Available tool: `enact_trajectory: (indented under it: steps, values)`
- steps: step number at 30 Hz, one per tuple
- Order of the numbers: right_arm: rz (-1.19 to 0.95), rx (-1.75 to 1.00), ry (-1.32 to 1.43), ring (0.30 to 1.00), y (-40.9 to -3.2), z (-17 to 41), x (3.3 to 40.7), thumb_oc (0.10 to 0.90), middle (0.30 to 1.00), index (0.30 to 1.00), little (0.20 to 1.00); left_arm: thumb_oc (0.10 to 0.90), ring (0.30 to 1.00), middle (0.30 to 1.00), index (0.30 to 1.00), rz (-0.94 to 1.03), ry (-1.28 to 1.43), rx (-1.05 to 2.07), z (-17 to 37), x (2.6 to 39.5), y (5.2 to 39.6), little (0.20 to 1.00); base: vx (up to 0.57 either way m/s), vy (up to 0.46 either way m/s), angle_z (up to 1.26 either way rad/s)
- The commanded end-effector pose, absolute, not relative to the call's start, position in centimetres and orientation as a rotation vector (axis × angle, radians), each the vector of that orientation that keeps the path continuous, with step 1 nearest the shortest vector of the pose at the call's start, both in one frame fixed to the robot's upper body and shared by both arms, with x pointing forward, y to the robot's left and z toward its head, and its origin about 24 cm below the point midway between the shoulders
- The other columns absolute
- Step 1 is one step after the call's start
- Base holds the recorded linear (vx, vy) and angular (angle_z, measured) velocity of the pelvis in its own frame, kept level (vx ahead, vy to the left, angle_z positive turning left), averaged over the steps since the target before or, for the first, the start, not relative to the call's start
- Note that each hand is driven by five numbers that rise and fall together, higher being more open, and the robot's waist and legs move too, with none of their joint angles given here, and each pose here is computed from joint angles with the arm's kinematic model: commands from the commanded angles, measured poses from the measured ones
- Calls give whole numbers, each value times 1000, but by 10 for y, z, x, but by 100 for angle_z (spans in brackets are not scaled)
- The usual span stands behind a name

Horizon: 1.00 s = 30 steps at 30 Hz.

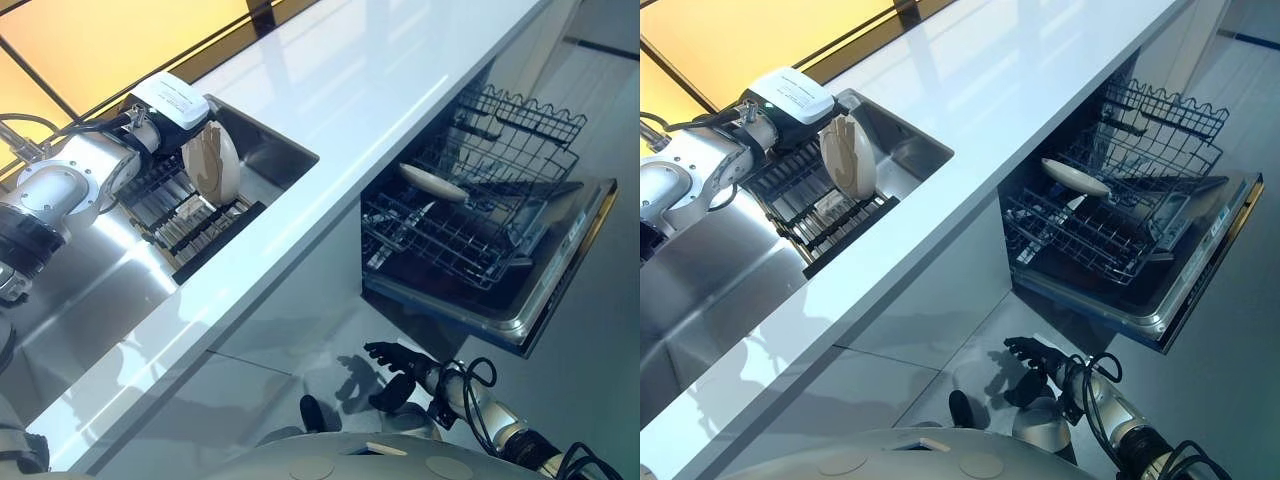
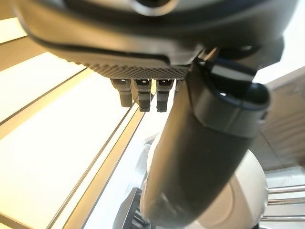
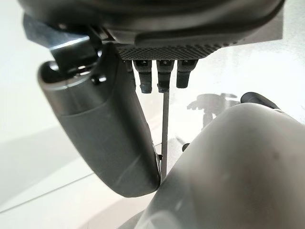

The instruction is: Pick up plates and place into dishwasher.

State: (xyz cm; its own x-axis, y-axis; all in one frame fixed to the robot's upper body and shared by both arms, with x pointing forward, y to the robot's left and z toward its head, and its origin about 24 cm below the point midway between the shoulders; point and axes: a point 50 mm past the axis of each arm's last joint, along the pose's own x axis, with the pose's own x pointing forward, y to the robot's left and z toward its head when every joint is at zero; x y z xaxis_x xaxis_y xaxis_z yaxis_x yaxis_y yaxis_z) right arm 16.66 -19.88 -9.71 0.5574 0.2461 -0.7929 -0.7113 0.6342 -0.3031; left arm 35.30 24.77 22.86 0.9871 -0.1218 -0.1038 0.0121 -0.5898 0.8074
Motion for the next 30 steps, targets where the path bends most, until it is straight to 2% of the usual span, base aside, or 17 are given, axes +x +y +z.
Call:
enact_trajectory:
  steps: [1,9,15,24,30]
  values:
    - [623,-673,611,900,-191,-73,191,800,900,900,900,800,900,900,900,375,-220,2167,338,352,265,900,-1,-7,-8]
    - [616,-699,604,900,-196,-71,194,800,900,900,900,800,900,900,900,570,-224,2090,350,355,272,900,-7,8,-7]
    - [599,-713,575,900,-197,-65,202,800,900,900,900,800,900,900,900,561,-196,2102,348,360,268,900,-42,11,-2]
    - [548,-724,538,900,-199,-58,212,800,900,900,900,800,900,900,900,372,104,2235,325,368,267,900,-19,-1,0]
    - [525,-725,536,900,-202,-57,213,800,900,900,900,800,900,900,900,201,161,2255,314,369,259,900,0,0,0]
